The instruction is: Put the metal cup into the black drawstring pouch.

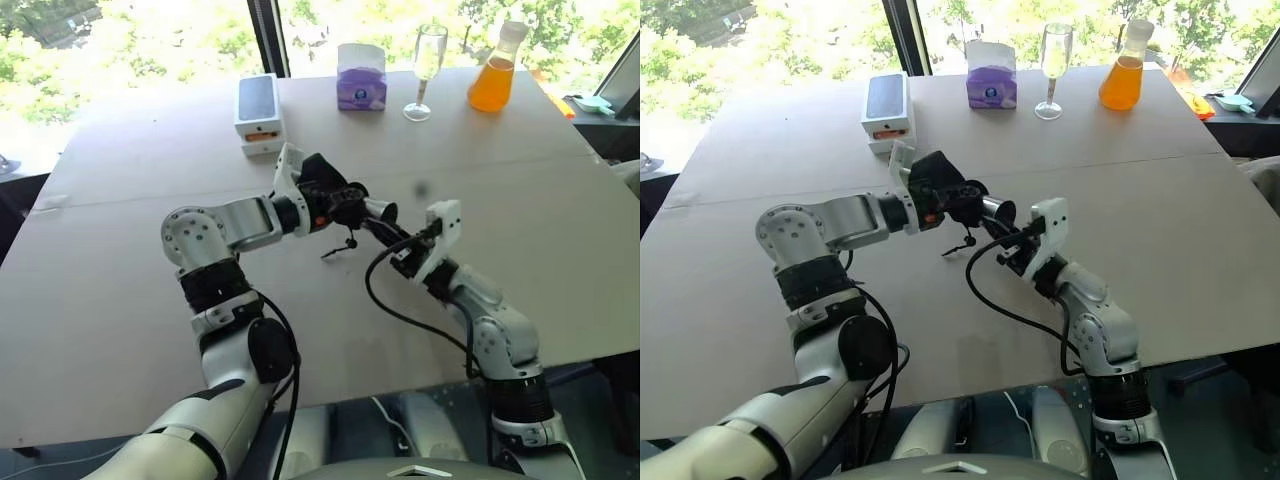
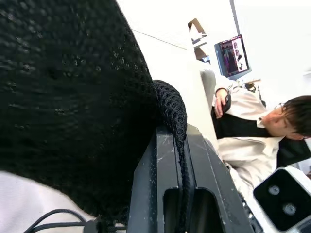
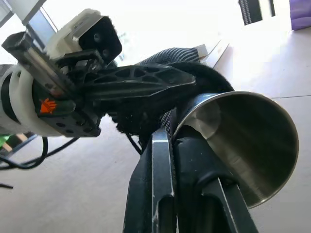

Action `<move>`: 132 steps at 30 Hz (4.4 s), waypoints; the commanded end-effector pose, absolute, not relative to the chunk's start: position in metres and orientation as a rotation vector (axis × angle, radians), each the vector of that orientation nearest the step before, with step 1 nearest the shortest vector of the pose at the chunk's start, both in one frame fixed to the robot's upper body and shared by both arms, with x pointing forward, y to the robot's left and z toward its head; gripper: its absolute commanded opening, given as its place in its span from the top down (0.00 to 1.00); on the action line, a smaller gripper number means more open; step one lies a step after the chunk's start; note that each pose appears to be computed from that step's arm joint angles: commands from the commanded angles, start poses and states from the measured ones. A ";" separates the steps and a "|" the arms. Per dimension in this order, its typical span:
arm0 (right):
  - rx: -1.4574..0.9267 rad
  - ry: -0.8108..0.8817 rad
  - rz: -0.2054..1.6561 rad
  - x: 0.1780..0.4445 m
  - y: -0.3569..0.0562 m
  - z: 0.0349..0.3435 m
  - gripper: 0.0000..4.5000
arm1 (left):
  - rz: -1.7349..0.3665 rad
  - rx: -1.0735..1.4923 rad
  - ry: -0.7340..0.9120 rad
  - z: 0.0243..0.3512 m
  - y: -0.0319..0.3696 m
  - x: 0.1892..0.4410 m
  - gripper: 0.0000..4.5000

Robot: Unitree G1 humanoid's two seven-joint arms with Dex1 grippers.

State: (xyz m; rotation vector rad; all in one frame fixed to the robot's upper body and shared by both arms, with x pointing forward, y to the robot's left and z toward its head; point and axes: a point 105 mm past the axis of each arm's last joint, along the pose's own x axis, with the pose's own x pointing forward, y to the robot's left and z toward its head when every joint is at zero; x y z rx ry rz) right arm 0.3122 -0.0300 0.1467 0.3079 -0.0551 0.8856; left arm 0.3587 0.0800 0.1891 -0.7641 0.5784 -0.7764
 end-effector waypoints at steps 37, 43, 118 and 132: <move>0.458 -0.148 0.965 0.326 -0.005 0.173 0.99 | -0.879 -1.035 0.625 0.224 0.042 0.332 1.00; 0.303 -0.187 1.001 0.337 0.006 0.175 0.99 | -0.914 -1.014 0.635 0.221 0.032 0.323 1.00; -0.528 0.163 0.470 0.328 -0.123 0.136 1.00 | -0.893 -0.002 0.314 0.173 0.069 0.355 0.26; -0.823 -0.020 0.504 0.317 -0.123 0.193 1.00 | -1.381 0.371 0.001 0.197 0.021 0.322 0.09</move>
